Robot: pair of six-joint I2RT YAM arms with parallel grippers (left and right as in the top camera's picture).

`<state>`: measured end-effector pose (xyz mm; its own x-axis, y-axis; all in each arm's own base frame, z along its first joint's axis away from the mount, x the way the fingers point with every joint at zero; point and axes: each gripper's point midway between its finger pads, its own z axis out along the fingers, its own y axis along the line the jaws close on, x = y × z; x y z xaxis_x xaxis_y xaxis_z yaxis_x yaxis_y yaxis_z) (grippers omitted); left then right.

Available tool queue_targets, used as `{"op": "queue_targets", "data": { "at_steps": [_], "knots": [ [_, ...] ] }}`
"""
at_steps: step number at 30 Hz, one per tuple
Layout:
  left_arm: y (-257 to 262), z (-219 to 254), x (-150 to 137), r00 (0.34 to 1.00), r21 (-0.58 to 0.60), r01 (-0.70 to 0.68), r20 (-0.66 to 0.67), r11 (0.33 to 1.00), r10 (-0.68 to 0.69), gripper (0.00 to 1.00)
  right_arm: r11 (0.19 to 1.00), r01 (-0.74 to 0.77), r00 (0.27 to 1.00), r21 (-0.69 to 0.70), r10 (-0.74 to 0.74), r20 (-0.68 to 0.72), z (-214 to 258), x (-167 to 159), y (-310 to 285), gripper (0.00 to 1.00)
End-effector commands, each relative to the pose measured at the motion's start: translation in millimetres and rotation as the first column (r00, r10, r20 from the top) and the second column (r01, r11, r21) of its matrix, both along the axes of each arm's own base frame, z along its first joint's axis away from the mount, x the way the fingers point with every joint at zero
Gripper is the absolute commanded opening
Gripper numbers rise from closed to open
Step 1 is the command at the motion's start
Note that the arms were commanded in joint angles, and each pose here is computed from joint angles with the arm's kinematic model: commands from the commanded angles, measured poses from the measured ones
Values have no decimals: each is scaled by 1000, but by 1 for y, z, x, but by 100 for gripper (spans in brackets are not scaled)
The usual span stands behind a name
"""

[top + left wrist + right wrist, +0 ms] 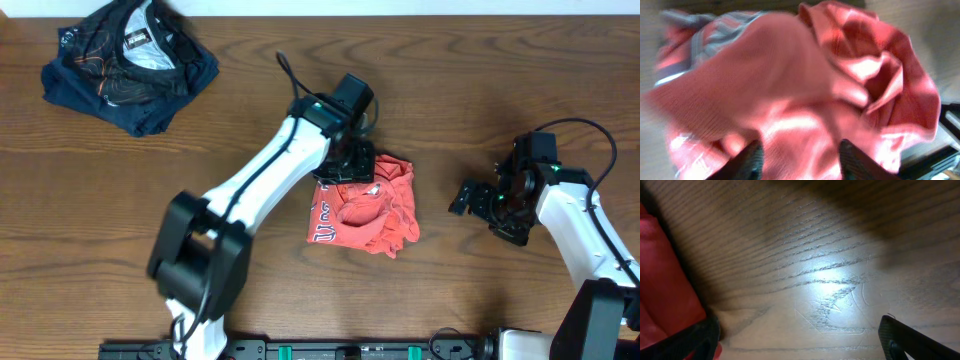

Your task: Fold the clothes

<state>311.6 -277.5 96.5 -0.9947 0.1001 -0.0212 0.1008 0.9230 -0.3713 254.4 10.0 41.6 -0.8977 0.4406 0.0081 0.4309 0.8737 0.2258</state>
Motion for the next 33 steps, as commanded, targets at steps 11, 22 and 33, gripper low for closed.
{"op": "queue_targets", "data": {
  "at_steps": [11,22,33],
  "knots": [
    [22,21,-8,993,62,-118,4,991,118,64,1000,-7,1000,-3,7,-3,-1,-2,2,99],
    [4,-9,-15,986,14,-112,-119,994,113,64,1000,-7,1000,-3,7,-3,-1,-2,2,99],
    [-6,-13,-15,985,-25,-104,-140,994,100,64,1000,-10,1000,-3,10,-1,-1,-2,2,99]
  ]
}}
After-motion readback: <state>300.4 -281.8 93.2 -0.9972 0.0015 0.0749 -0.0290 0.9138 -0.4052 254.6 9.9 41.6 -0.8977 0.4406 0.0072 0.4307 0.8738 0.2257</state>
